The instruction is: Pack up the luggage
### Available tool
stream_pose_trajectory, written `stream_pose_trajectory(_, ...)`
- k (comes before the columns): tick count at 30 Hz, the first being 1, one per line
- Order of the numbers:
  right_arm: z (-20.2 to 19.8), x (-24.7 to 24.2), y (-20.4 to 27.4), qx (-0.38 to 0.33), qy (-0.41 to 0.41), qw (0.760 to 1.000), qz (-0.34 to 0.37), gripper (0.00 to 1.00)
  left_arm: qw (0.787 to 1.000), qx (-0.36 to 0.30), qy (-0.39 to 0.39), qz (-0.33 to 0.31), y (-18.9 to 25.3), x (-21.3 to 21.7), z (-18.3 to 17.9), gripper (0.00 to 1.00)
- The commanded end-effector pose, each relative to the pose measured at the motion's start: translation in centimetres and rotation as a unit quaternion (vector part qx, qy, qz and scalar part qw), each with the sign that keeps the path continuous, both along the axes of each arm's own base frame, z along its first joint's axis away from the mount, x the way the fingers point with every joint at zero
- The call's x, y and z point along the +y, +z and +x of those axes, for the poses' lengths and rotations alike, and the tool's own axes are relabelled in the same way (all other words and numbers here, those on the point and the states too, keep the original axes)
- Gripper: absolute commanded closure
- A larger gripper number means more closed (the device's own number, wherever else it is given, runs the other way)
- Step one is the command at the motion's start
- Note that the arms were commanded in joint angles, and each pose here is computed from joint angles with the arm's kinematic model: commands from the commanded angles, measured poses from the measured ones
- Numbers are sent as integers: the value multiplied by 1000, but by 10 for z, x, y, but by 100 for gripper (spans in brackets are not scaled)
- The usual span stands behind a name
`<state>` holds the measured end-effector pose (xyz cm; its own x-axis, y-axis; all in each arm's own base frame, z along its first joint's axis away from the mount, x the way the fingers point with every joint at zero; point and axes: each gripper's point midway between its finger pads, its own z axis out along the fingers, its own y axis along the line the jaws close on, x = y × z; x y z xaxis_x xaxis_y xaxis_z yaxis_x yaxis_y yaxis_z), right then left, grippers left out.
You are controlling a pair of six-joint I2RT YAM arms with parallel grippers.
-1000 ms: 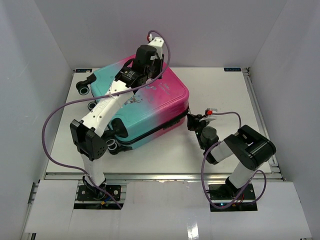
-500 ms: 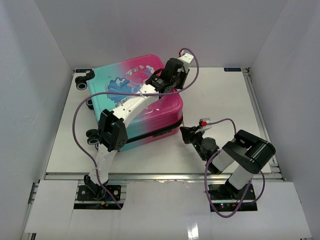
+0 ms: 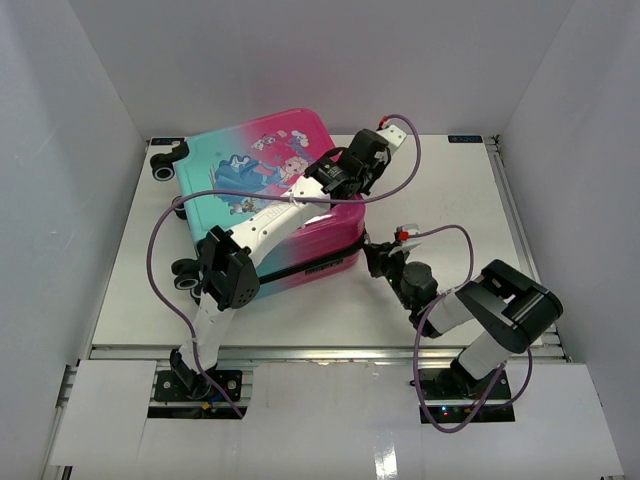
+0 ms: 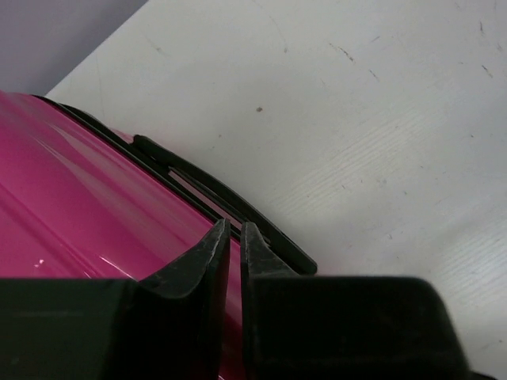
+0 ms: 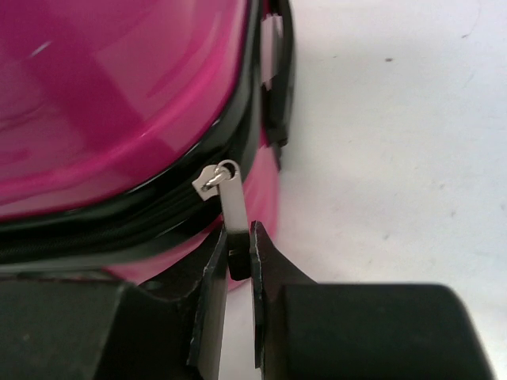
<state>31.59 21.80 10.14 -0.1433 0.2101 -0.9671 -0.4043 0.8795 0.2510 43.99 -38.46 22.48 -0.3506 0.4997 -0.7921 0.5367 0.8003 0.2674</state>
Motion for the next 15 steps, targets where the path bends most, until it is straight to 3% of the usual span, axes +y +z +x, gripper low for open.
stream_pose_trajectory(1,61,-39,39,-43,-87,995,1,92,988,89,65,111,-58,72,-37,82)
stream_pose_trajectory(11,113,-23,58,-42,1,999,11,92,985,112,96,94,-82,93,-61,88)
stream_pose_trajectory(15,110,-9,51,-26,38,999,26,92,984,72,144,71,-53,109,-57,95)
